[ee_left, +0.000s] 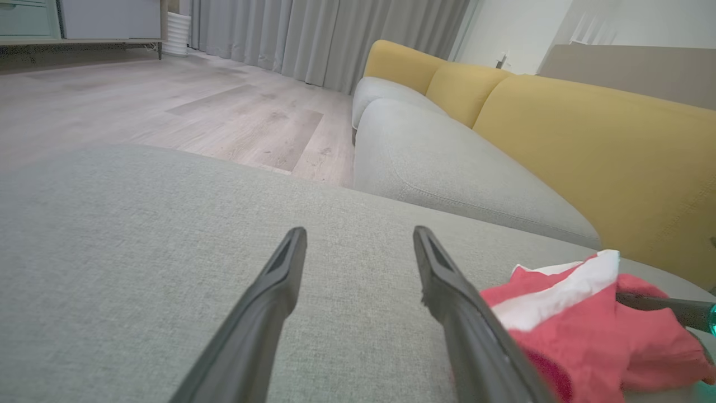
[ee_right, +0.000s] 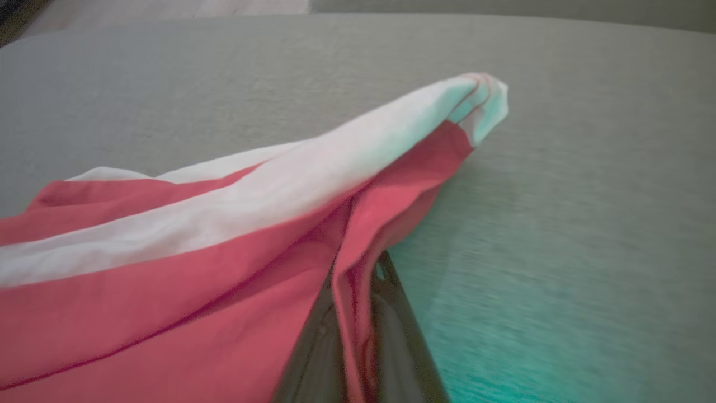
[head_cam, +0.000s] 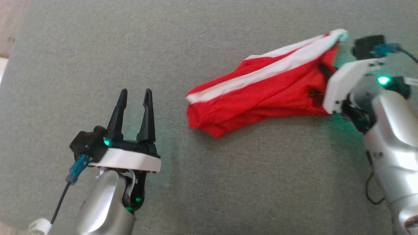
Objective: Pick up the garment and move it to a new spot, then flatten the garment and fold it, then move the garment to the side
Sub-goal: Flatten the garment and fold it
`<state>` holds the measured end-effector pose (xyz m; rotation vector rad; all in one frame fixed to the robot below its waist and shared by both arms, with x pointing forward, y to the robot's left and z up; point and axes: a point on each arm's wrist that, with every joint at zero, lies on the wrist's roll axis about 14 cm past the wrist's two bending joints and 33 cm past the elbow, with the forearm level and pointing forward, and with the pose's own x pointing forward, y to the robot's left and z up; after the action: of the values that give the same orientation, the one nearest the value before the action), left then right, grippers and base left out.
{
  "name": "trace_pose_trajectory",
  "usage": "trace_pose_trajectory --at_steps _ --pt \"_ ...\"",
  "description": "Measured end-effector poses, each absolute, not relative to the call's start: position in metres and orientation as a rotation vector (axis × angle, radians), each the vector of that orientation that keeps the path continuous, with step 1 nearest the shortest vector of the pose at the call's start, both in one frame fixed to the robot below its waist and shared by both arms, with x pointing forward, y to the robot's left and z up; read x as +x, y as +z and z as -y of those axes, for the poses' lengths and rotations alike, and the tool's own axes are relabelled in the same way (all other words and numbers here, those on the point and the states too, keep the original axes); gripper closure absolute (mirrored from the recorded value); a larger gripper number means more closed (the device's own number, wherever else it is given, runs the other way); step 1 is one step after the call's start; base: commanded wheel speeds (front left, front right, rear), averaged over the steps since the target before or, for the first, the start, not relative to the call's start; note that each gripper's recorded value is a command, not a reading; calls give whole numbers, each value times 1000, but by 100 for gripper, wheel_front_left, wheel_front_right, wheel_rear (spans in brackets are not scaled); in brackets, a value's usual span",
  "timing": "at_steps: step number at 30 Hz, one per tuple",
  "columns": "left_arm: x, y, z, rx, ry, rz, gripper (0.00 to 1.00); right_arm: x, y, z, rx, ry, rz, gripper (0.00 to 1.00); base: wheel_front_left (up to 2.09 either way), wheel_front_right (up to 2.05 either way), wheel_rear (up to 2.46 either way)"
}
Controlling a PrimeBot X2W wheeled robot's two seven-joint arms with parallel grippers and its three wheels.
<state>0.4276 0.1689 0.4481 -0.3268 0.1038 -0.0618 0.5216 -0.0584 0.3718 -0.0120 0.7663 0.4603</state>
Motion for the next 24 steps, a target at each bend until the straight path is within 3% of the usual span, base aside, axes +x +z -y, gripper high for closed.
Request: trace_pose_trajectory --at_steps 8,15,19,24 --pt "424 448 -153 -332 -106 -107 0 522 397 161 -23 205 -661 100 0 0 0" --pt "428 458 -136 -332 -165 -86 0 497 418 224 -95 47 -603 100 0 0 0" --pt "428 462 -131 -332 -179 -79 0 492 438 216 -130 56 -551 100 0 0 0" --pt "420 461 -131 -332 -183 -85 0 492 459 159 -194 198 -521 100 0 0 0"
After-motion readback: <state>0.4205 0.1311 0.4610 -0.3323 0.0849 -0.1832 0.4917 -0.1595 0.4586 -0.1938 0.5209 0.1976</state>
